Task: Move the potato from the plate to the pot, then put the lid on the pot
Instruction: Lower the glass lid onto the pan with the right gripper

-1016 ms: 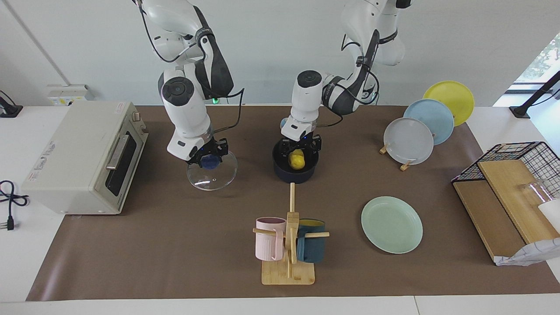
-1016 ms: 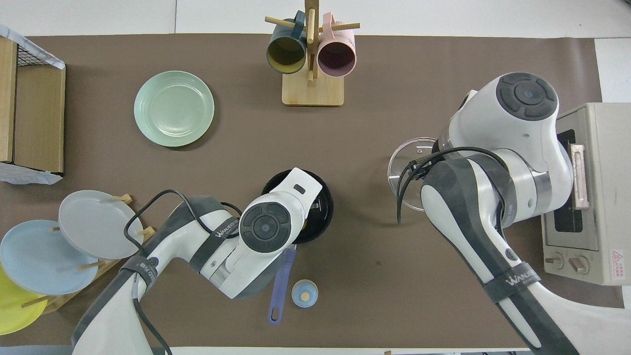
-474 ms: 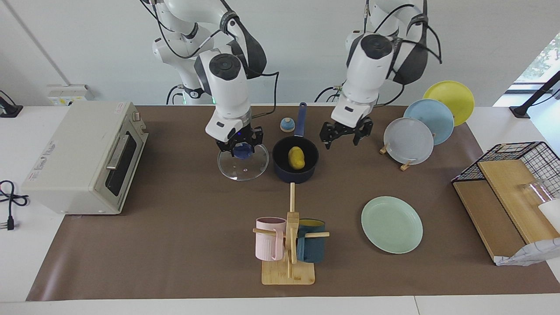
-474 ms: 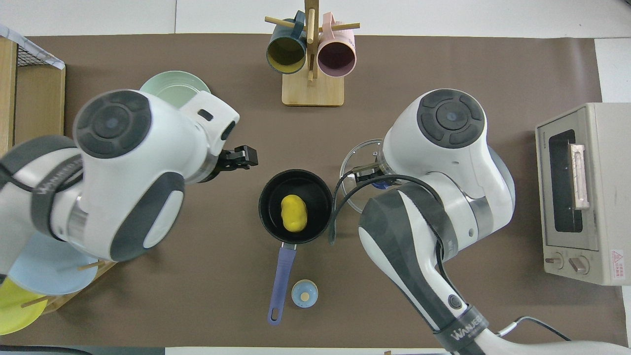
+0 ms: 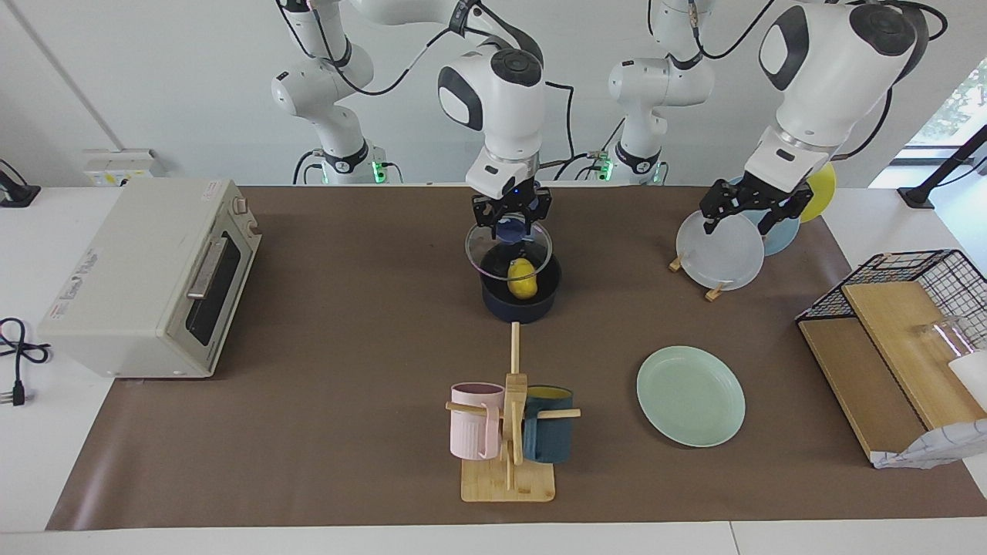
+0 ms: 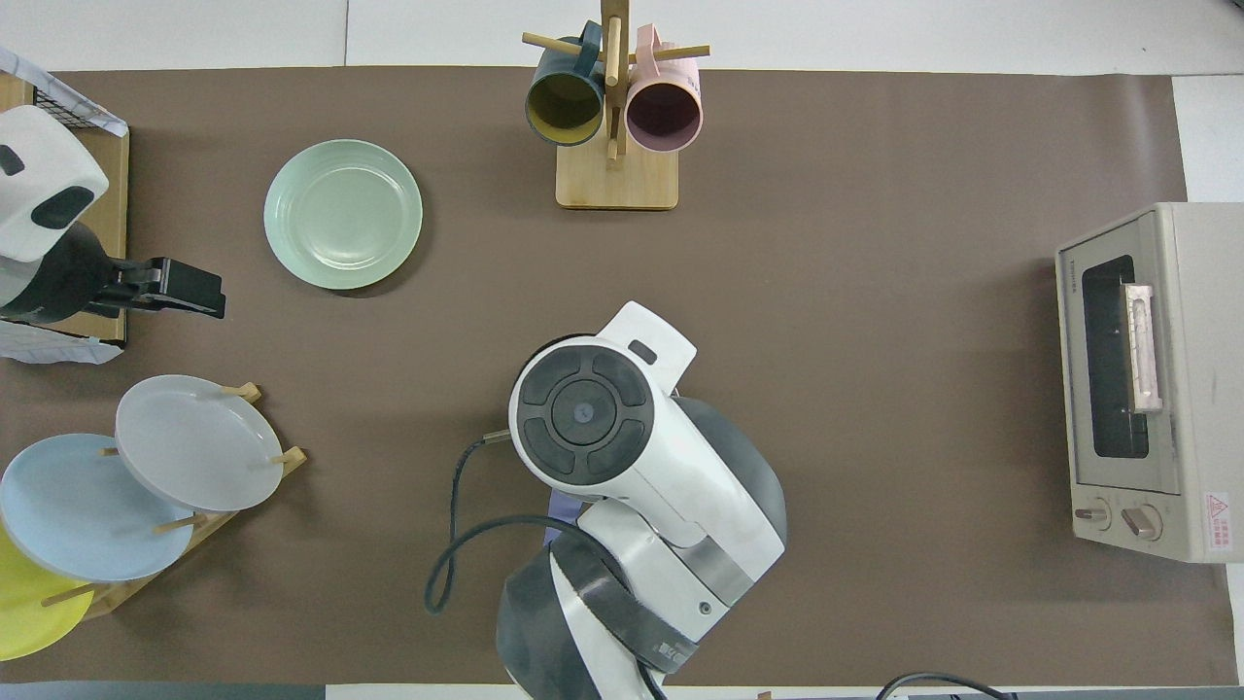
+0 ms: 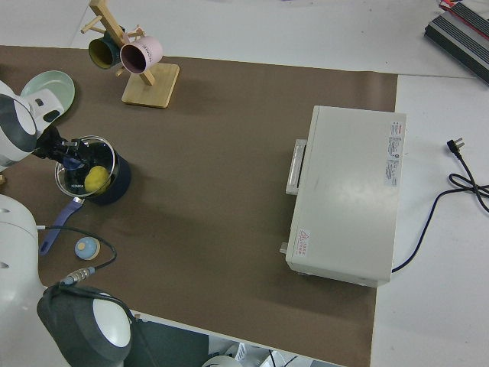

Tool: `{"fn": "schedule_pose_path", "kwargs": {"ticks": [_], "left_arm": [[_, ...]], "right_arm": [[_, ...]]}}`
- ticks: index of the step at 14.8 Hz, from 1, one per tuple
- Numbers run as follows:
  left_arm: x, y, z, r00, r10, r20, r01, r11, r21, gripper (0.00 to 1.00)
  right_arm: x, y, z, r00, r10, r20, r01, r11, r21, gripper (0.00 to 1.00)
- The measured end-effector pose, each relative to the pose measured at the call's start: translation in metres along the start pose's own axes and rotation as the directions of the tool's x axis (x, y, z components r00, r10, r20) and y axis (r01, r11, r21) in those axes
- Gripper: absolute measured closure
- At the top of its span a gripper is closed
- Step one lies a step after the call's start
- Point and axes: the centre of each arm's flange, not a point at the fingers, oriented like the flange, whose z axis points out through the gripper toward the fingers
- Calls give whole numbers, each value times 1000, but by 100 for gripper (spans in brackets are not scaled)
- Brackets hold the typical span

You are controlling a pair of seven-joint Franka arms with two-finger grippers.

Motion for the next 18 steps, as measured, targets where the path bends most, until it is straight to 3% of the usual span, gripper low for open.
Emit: {"fn": "schedule_pose_path", "kwargs": {"ticks": [3,9,14,18], "left_arm": [[-3,-8,0,1000,5,28,-5,1000,6,0],[-15,-7,-23,996,7,84,-7,1000,6,0],[-21,-4,-23,994,11,107,-12,1000,6,0],[-21,-4,-28,998,12,64,-12,1000,7,0]], "right_arm": [[8,-11,16,1000,-22,-10,22,999,-37,34],[24,-11,27,999,21,-32,-21,999,-26,34],[23,-17,42,999,40,2,-40,999,-7,34],[23,-17,43,999,44,10,-44,999,-2,34]]}}
